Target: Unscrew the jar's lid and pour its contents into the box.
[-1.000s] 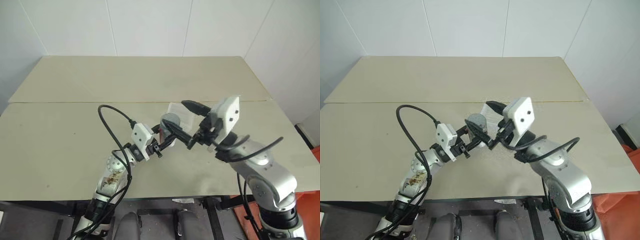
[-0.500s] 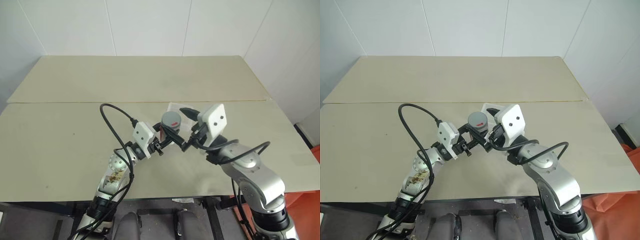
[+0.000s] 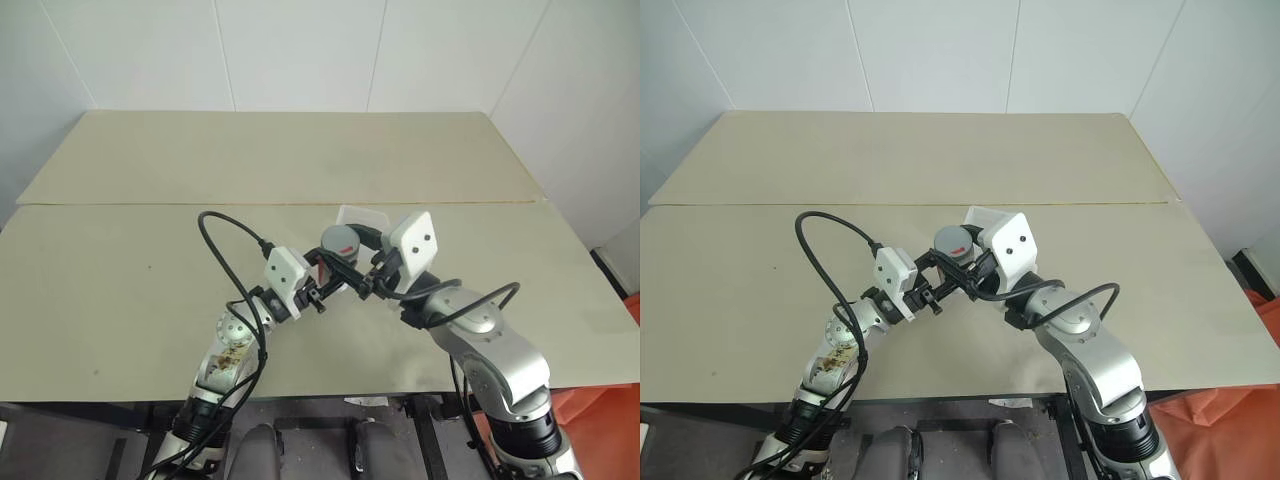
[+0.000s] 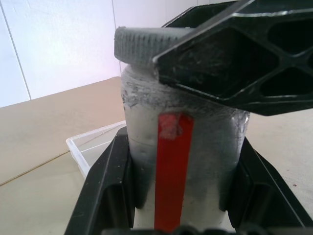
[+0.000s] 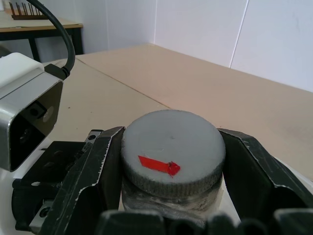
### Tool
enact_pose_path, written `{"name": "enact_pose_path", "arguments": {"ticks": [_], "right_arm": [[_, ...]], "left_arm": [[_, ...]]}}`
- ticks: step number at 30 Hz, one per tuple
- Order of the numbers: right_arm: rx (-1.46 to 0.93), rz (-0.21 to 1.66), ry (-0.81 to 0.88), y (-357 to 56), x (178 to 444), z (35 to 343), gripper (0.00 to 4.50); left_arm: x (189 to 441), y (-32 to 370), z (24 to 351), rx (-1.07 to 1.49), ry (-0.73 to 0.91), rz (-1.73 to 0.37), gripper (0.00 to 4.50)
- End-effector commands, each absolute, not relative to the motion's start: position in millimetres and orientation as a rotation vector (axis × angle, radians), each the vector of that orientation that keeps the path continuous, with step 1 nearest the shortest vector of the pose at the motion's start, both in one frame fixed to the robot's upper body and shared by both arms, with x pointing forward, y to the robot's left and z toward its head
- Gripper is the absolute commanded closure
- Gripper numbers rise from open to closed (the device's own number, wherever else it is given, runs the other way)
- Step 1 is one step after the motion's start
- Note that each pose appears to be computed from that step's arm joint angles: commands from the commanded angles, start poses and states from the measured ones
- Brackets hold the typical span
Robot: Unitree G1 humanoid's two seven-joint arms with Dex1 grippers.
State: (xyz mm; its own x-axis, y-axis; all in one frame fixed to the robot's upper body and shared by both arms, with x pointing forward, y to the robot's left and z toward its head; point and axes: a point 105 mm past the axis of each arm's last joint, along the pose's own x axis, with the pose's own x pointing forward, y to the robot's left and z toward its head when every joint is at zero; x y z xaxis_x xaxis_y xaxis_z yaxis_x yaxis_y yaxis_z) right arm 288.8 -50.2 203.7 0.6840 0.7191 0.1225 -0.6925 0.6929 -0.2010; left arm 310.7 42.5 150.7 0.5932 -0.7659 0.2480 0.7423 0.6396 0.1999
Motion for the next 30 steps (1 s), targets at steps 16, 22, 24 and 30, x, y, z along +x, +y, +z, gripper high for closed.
{"name": "enact_pose_path", "arguments": {"ticks": [16, 22, 24, 30], "right_arm": [[-0.230, 1.452, -0.276, -53, 277, 228, 1.73], [-0.356, 1.801, -0.210, -54, 292, 227, 1.73], [-0.407, 1.876, -0.214, -52, 297, 228, 1.73], [-0.420, 1.951, -0.135, -41, 312, 228, 1.73]], "left_arm": [[277, 27, 168, 0.028, -0.372, -1.132, 2.57], [273, 24, 169, 0.026, -0.378, -1.142, 2.57], [272, 24, 168, 0.021, -0.378, -1.133, 2.57], [268, 21, 165, 0.008, -0.376, -1.109, 2.57]]}}
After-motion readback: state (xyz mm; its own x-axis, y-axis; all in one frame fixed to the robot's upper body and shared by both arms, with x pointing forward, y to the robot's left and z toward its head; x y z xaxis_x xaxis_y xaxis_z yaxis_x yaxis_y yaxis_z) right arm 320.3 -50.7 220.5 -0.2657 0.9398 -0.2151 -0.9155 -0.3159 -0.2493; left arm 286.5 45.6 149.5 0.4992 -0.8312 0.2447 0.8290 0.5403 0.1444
